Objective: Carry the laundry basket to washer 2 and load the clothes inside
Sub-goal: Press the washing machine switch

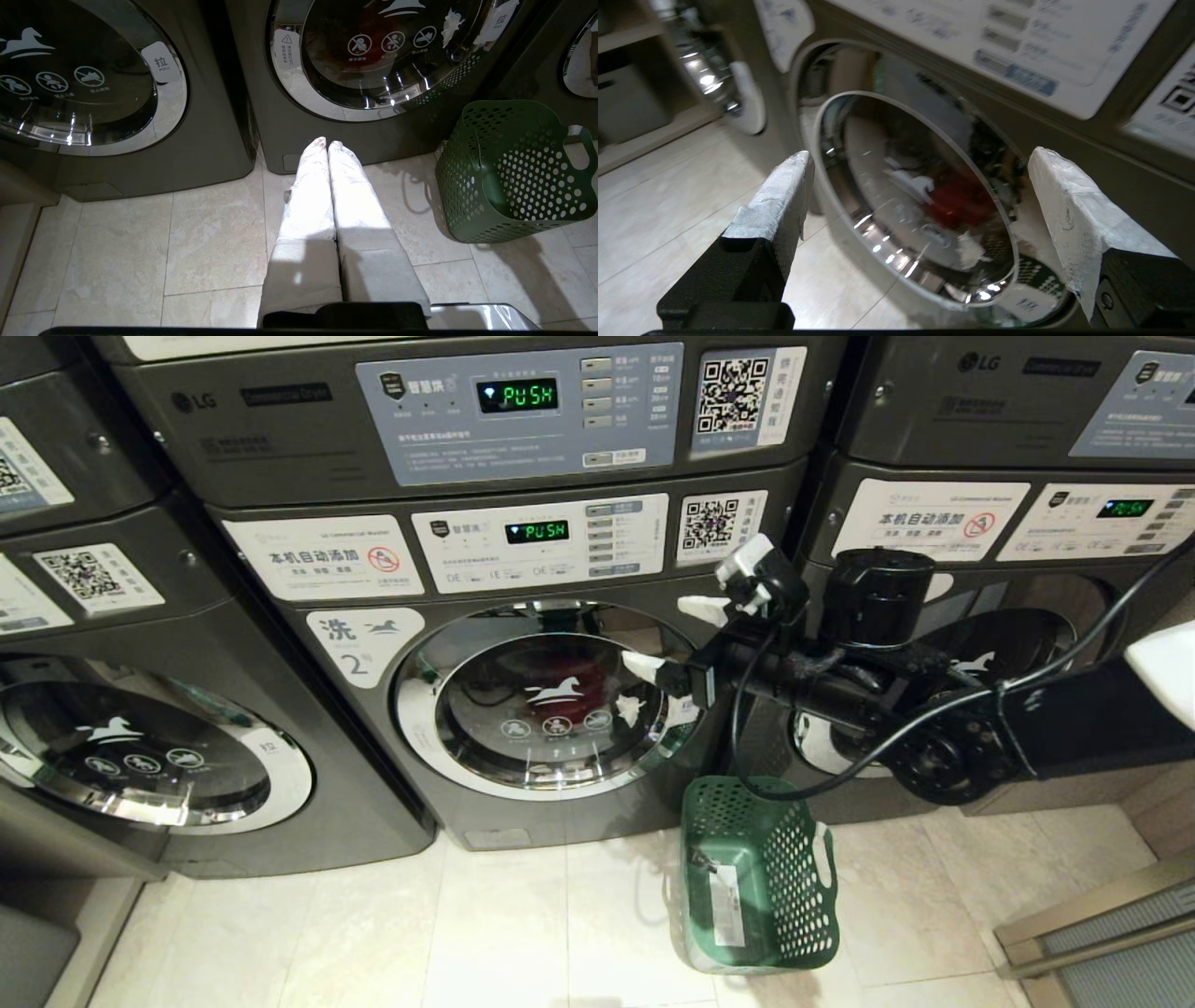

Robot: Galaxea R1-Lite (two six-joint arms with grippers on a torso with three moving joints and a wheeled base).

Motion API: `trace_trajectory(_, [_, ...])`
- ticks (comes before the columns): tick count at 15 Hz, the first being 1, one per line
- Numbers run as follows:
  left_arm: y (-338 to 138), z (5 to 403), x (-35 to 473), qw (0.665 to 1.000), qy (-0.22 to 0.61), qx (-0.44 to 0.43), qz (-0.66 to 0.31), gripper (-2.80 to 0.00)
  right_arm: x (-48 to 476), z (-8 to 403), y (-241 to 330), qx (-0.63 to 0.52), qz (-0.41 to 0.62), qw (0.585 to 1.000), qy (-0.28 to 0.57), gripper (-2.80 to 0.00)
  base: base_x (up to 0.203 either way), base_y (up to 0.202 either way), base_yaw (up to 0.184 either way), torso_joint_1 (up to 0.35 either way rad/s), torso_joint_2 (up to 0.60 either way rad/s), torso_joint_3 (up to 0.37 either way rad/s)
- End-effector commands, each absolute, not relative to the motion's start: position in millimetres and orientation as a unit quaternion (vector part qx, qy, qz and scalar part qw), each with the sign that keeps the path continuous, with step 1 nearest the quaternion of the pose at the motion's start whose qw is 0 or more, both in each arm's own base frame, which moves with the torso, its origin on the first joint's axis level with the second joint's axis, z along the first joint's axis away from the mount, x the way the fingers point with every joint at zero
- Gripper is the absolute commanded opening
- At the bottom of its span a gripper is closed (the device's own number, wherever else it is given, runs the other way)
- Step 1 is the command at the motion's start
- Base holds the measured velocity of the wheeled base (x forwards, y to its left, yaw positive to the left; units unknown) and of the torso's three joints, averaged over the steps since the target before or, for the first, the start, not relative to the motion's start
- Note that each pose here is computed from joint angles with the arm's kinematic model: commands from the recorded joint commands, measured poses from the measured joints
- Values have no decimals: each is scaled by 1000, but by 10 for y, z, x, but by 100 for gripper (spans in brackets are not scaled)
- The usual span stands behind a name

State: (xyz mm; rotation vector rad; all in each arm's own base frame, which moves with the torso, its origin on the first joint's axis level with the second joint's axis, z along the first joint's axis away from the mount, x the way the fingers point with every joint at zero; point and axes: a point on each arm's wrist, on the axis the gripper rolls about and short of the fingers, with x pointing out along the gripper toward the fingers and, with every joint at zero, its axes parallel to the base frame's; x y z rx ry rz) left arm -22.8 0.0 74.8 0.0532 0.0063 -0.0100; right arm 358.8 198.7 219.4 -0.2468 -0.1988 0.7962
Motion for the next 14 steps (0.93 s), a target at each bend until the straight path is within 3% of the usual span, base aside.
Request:
trace_trajectory(1, [0,745,-227,1000,3,25,-5,-280,3653,2113,2236,-115,332,931,-98,0,0,0,0,0,0,0])
trace_trajectory(4, [1,747,-227,1000,2,26,-5,-280,3229,2344,2355,-92,316,943,-54,0,0,0,0,0,0,0])
trace_trajectory(6, [1,747,-227,1000,2,25,-5,-280,3232,2350,2376,-83,313,945,-48,0,0,0,0,0,0,0])
trace_trajectory(10, [0,744,-227,1000,4,24,-5,-280,3294,2416,2463,-67,304,946,-90,0,0,0,0,0,0,0])
trace_trajectory(14, [0,744,-227,1000,4,25,-4,-280,3301,2735,2618,-36,259,954,-148,0,0,0,0,0,0,0])
